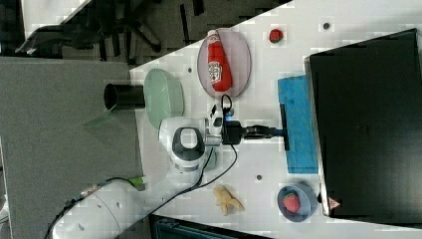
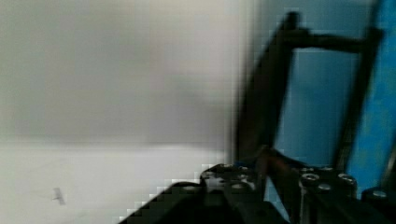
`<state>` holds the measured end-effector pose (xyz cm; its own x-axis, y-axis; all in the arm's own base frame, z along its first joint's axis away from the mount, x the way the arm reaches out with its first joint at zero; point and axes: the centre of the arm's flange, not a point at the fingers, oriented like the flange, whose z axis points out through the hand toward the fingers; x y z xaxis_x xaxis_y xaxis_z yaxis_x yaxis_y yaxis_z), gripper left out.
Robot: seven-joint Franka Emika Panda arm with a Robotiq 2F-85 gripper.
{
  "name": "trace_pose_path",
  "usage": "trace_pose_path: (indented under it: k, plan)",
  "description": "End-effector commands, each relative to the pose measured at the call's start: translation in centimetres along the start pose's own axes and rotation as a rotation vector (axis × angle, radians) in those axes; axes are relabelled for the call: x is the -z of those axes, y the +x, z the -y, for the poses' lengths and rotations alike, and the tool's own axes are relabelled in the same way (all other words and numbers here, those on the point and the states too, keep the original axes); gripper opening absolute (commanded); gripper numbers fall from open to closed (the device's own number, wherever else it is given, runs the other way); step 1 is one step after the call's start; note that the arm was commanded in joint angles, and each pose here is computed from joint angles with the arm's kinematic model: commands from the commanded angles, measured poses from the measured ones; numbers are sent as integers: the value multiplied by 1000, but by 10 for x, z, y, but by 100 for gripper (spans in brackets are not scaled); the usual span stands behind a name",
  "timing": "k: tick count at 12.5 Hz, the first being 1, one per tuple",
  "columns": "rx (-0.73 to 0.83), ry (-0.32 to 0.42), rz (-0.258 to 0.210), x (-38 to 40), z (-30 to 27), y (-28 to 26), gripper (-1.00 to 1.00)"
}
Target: Flap open oven.
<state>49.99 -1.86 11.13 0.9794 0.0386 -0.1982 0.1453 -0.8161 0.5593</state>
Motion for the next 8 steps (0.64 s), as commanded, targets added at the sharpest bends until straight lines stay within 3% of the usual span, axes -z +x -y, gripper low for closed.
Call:
trace_pose_path:
  k: [1, 4, 8]
  plan:
    - [-109, 0, -29, 10, -9, 10, -65]
    - [-117, 22, -69, 28, -5, 19, -65]
    - [-405, 241, -71, 94, -41, 29, -65]
